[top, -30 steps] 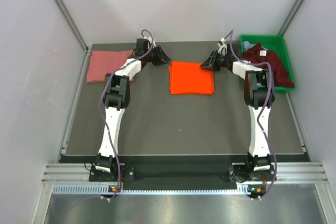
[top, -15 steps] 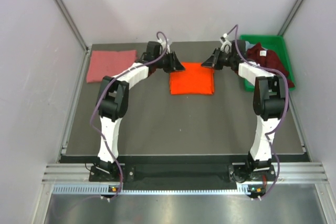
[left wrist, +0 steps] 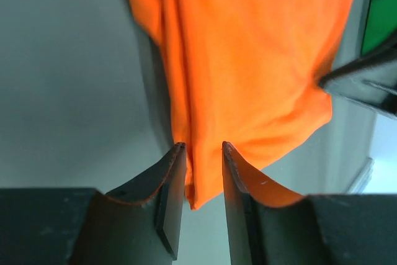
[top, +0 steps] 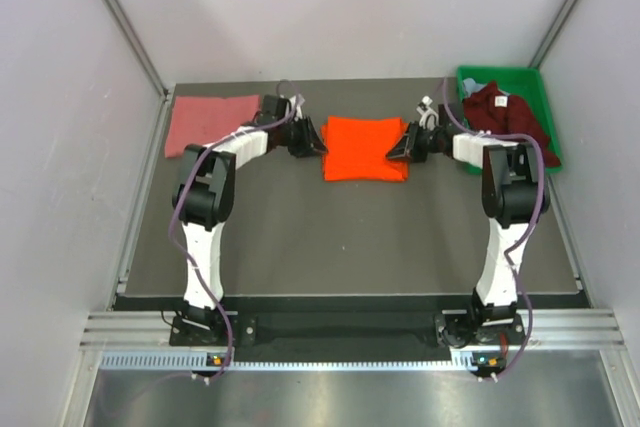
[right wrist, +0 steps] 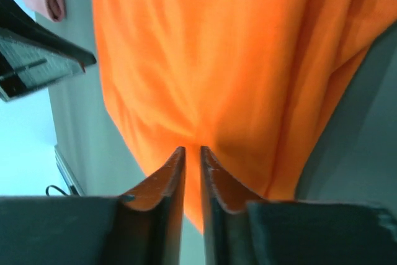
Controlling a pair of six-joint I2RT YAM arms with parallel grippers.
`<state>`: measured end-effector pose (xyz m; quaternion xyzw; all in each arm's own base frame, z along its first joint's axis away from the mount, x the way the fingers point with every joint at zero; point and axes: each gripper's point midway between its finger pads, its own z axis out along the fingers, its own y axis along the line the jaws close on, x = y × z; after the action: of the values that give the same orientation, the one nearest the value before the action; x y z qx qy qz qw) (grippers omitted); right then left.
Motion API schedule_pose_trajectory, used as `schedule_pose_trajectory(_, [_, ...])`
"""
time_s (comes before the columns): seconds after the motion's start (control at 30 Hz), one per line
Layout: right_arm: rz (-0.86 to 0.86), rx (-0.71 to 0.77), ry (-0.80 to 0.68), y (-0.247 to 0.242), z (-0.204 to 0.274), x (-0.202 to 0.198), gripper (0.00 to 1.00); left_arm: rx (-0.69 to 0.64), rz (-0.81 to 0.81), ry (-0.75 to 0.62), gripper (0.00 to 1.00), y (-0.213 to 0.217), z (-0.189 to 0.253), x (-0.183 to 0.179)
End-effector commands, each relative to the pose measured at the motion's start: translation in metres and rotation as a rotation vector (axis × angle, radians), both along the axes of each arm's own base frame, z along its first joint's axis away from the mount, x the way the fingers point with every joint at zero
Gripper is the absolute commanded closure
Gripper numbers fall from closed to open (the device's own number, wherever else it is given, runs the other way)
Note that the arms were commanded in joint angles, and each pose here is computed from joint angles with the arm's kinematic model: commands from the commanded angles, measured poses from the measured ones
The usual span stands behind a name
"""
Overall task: Fold and stack the t-shirts
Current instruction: Fold the tshirt, then neatly place the folded tshirt to the corner
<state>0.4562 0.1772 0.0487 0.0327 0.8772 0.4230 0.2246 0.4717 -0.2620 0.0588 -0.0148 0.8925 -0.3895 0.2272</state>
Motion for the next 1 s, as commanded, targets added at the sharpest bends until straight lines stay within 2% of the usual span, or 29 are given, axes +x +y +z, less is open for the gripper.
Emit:
schedule_pose_trajectory(0.0, [-0.005,-0.031,-0.144,-0.006,0.063,0.001,0.81,0.079,-0.026,-0.145,0.65,0.005,0.054,0.022])
schedule_pose_trajectory(0.03, [-0.013,-0.054,-0.12,-0.009,0.06,-0.006,0.76,0.098,-0.024,-0.118,0.65,0.011,0.054,0.024])
schedule_pose_trajectory(0.1, [-0.012,-0.06,-0.144,-0.009,0.075,-0.012,0.72,0.108,-0.03,-0.079,0.64,0.014,0.034,0.029])
schedule_pose_trajectory(0.23, [-0.014,-0.073,-0.169,-0.009,0.091,-0.033,0.58,0.089,-0.037,-0.049,0.58,0.018,0.018,0.04])
schedule_pose_trajectory(0.37, [-0.021,-0.088,-0.228,-0.012,0.114,-0.041,0.51,0.091,-0.032,-0.031,0.55,0.018,0.004,0.04])
schedule_pose_trajectory(0.7, [-0.013,-0.102,-0.272,-0.008,0.125,-0.05,0.45,0.08,-0.017,0.049,0.53,0.011,-0.039,0.036])
schedule_pose_trajectory(0.97, [-0.02,-0.122,-0.265,-0.011,0.118,-0.052,0.44,0.059,-0.003,0.056,0.52,-0.004,-0.041,0.033])
